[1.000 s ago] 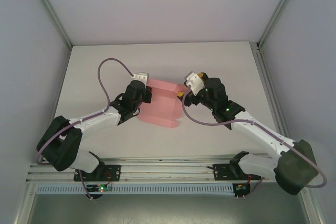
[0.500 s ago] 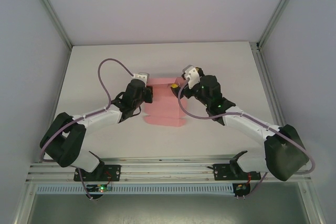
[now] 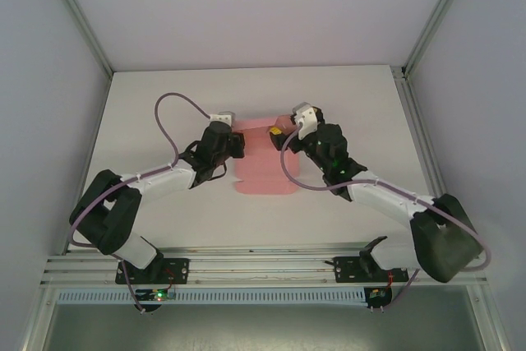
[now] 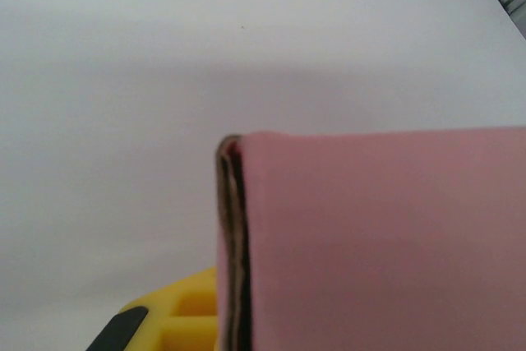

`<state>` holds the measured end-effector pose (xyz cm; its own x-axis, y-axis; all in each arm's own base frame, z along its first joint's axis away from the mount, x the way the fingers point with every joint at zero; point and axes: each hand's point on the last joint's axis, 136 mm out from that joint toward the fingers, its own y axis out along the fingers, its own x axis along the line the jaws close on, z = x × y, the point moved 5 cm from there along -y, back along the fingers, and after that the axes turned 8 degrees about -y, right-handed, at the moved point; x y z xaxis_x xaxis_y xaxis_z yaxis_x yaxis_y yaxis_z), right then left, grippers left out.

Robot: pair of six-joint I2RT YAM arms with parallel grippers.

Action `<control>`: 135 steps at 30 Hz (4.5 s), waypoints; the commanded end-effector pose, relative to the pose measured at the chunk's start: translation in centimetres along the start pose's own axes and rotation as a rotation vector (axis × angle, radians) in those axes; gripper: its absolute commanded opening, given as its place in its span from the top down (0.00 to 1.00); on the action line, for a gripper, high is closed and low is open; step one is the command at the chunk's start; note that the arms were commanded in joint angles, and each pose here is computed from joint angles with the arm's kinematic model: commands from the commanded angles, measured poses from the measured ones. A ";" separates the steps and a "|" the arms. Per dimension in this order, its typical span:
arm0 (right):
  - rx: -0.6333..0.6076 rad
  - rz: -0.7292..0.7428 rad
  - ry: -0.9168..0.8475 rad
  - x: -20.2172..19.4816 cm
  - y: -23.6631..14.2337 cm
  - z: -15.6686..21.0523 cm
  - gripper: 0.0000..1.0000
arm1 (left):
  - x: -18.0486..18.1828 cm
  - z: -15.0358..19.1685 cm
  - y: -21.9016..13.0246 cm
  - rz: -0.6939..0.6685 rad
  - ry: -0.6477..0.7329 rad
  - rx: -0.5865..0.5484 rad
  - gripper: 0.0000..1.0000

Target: Assemble paper box

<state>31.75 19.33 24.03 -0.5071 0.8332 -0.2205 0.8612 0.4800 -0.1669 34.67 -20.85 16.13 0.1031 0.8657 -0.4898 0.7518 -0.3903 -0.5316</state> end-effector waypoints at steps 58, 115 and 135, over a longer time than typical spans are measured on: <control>0.012 -0.680 0.756 1.6 -0.3 -0.7 0.54 | -1.0 -4.5 -6.1 0.251 -0.134 -0.106 1.00; 0.059 -0.678 0.325 -2.3 -5.8 -4.7 0.41 | -0.5 -2.6 -4.7 0.269 -0.053 0.047 1.00; 0.202 -0.649 0.165 3.5 -1.7 -3.4 0.44 | -0.6 -2.6 -3.0 0.244 -0.098 0.103 1.00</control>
<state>28.52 21.35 25.37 -0.8796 0.3919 0.2697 0.2782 0.8837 -0.3765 33.60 -18.44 18.60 0.1711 0.7353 -0.6558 0.6580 -0.5807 -0.4794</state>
